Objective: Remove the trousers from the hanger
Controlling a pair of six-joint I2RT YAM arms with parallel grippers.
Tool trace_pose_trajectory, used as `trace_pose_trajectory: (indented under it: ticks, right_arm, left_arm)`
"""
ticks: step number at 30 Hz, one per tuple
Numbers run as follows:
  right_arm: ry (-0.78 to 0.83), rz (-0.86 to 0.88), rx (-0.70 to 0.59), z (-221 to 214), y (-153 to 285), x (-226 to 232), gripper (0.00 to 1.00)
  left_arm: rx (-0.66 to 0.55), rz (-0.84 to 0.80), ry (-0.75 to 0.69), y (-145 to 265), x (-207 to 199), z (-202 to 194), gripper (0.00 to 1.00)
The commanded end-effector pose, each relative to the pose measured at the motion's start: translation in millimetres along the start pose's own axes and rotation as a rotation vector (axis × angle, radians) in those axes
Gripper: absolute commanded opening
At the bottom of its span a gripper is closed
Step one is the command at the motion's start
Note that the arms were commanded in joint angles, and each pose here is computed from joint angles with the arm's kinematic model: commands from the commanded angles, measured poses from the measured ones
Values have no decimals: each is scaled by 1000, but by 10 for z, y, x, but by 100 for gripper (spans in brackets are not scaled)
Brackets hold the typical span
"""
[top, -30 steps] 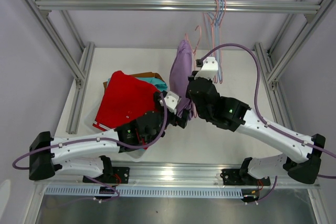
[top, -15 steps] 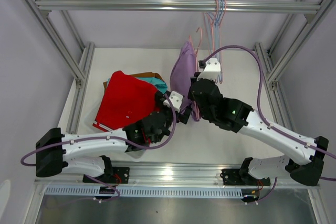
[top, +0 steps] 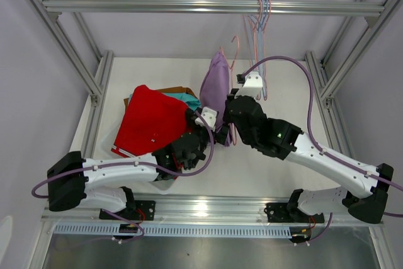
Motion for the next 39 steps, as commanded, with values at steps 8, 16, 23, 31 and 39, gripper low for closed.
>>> trace_pose_trajectory:
  ticks: [8, 16, 23, 31, 39]
  right_arm:
    - [-141, 57, -83, 281, 186, 63, 0]
    - [-189, 129, -66, 222, 332, 169, 0]
    - [-195, 152, -53, 156, 385, 229, 0]
    - [-225, 181, -40, 112, 427, 277, 0]
    - [-262, 217, -40, 133, 473, 319, 0]
  left_arm:
    - [-59, 115, 70, -101, 241, -43, 100]
    - [-106, 174, 126, -162, 459, 17, 99]
    - [-130, 178, 158, -205, 465, 40, 99]
    - [-161, 163, 197, -245, 415, 50, 99]
    - [-175, 121, 228, -298, 320, 36, 59]
Point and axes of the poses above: each gripper's point midway between its finger pads, its own y axis back along the fingers, its own x axis along the line the jaws close on, z = x × y, the point moved 3 cm from there along y, back along the fingers, and after that the axes turned 11 degrees about y, right-handed, at the moved point
